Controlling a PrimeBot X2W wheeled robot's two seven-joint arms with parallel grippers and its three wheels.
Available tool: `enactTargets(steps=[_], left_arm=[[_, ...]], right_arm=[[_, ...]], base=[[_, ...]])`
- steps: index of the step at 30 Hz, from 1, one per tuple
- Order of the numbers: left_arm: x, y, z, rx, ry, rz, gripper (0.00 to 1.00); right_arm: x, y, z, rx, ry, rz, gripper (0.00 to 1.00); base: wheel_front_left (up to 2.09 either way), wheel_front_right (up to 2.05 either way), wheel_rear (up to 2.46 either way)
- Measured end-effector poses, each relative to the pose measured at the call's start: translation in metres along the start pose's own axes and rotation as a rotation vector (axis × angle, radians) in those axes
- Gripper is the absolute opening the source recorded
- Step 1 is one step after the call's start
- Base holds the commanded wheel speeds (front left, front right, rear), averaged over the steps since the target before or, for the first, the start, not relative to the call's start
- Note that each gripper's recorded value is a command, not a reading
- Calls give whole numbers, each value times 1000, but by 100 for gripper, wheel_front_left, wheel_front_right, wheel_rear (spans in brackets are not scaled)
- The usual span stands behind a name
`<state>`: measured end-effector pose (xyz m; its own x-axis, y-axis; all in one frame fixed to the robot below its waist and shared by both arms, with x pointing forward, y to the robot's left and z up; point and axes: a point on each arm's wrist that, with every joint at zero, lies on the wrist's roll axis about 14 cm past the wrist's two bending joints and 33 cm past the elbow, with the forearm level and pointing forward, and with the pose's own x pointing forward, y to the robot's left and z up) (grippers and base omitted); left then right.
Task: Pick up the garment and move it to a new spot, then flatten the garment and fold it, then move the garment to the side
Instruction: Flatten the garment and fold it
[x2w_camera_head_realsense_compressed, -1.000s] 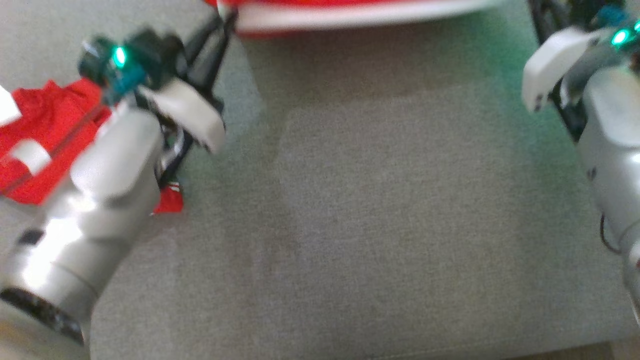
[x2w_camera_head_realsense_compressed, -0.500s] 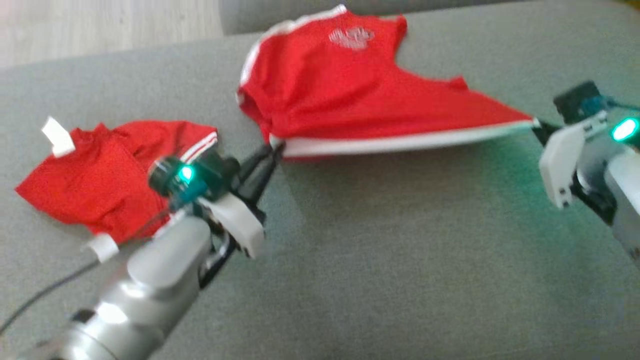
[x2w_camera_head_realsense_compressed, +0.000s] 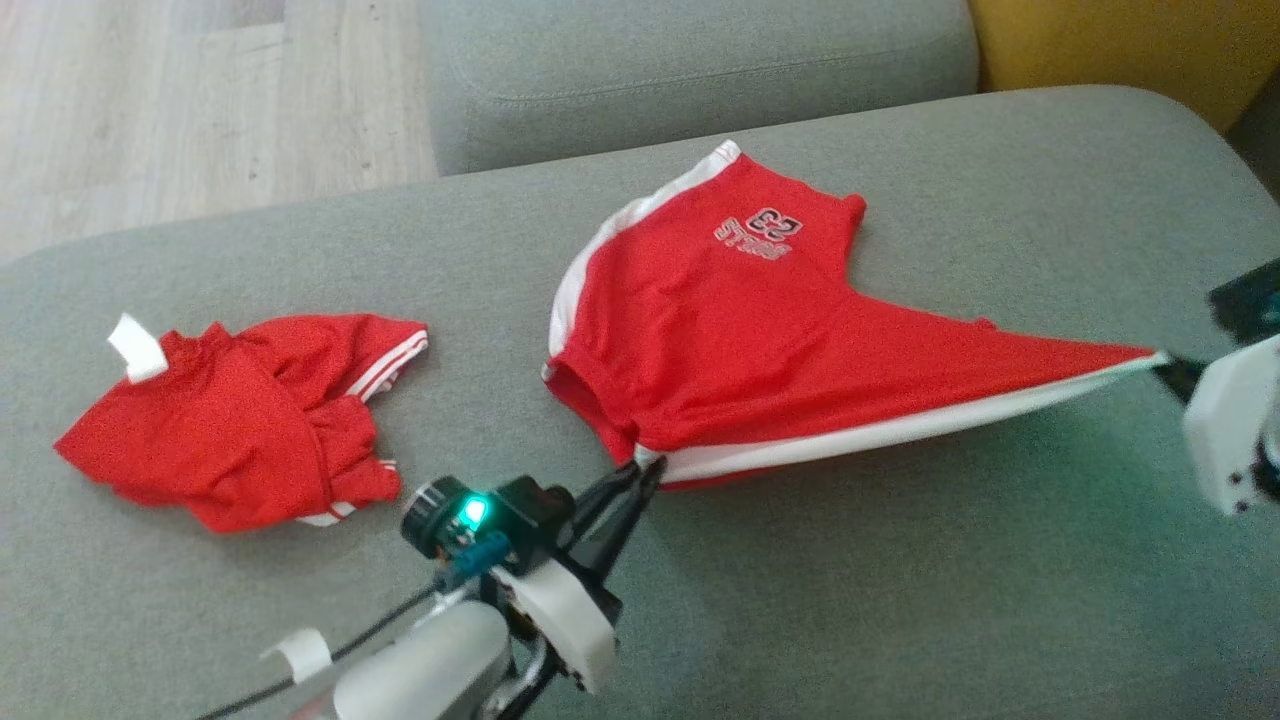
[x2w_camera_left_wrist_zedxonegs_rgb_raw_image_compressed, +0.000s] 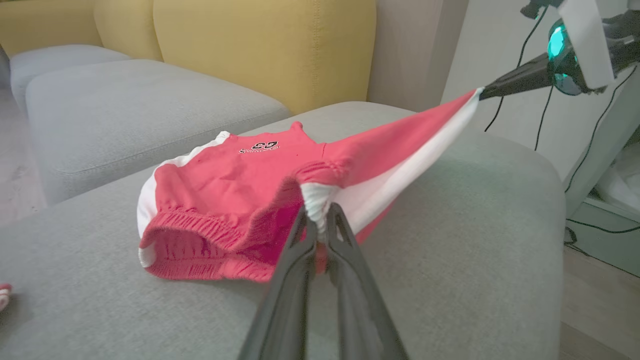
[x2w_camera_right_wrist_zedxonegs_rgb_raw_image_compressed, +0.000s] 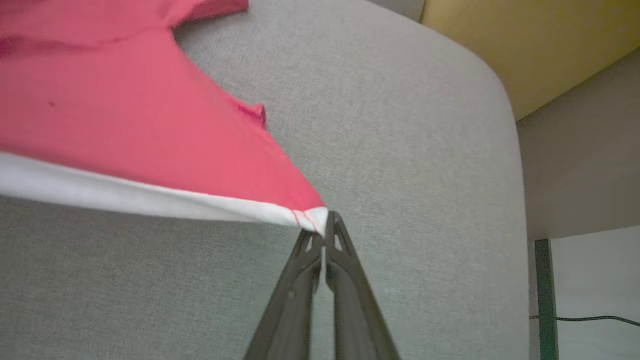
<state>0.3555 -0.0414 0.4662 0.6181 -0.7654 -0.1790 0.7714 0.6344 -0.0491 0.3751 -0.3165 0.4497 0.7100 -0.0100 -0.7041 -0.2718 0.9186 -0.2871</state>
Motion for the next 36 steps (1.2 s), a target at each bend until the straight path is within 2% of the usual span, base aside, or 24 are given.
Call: enactTargets(steps=[2,6,15,20,23,24,27,36], left_arm=[[0,-12,0,-16,-3,-16,0],[4,-16,3,-53,-15,-15,0],[12,22,14,-67,-38,66,0],[18,53,20,-58,-41,123,0],[22,69,18,-42,-24,145,0],[24,80,16,-32,-12,153,0],[29,93,13,-33,-1,167,0],[37,121,-15,-69,53,207,0]], right_arm=[[-8,-10,3,19,-31,-17,0],[-12,-25,37,23,-137,-57,0],[11,-17,96,6,-272,-81,0],[39,-2,121,-23,-297,-69,0],[57,3,147,-50,-326,-64,0],[69,7,166,-68,-350,-61,0],[91,12,187,-93,-370,-56,0],[161,43,209,-144,-342,3,0]], base=[[0,0,0],[0,0,0],[0,0,0],[0,0,0],[0,0,0],[0,0,0],[0,0,0],[0,0,0]])
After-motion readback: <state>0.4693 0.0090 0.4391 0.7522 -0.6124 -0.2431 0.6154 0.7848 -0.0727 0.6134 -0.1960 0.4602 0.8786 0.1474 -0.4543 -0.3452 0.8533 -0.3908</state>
